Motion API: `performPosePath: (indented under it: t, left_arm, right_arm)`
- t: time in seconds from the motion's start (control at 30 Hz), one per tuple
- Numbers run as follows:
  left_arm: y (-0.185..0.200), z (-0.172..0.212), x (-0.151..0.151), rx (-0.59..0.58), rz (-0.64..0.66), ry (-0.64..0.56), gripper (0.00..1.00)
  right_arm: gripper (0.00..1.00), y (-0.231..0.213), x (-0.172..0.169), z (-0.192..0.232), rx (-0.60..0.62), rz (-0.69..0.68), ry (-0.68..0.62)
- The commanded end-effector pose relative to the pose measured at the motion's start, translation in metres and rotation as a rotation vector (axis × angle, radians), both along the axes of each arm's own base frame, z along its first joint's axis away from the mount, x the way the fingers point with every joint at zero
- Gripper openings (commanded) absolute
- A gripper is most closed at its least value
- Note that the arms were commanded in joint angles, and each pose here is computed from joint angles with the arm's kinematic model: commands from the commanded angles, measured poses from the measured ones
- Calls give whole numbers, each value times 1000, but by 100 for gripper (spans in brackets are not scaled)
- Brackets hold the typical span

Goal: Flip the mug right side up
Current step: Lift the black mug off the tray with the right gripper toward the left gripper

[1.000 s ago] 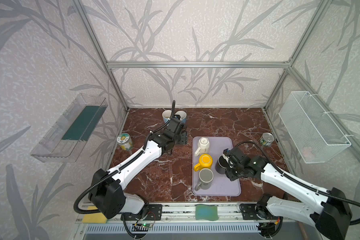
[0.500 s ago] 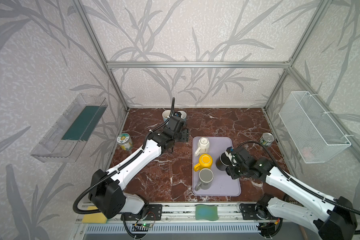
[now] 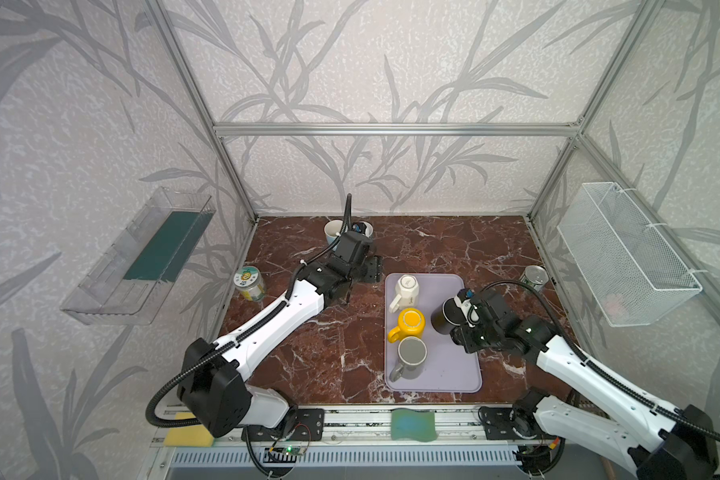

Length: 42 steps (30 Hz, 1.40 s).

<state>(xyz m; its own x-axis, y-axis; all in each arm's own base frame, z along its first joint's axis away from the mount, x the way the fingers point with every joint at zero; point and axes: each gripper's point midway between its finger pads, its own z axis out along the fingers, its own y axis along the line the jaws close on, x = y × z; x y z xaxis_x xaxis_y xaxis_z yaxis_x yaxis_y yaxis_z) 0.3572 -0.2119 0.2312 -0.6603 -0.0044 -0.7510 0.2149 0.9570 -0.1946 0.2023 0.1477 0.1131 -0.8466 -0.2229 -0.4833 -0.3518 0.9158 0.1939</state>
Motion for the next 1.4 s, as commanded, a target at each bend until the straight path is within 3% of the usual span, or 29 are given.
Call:
performPosePath:
  t: [0.0,0.77,1.2,1.37]
  left_arm:
    - [-1,15,-4,-42,-8,-42,73]
    - [-22,41,-32,-205,-150,-95,73]
    - [-25,54,-42,-272,-166,-120,72]
    - [-40,66,-49,-387,-218,-150,73]
  right_arm:
    - [0,12,16,25,94,10,-101]
    - [0,14,32,56,313,-21,-179]
    - [0,31,52,104,442,86,-336]
    - [0,36,64,129,525,133,-377]
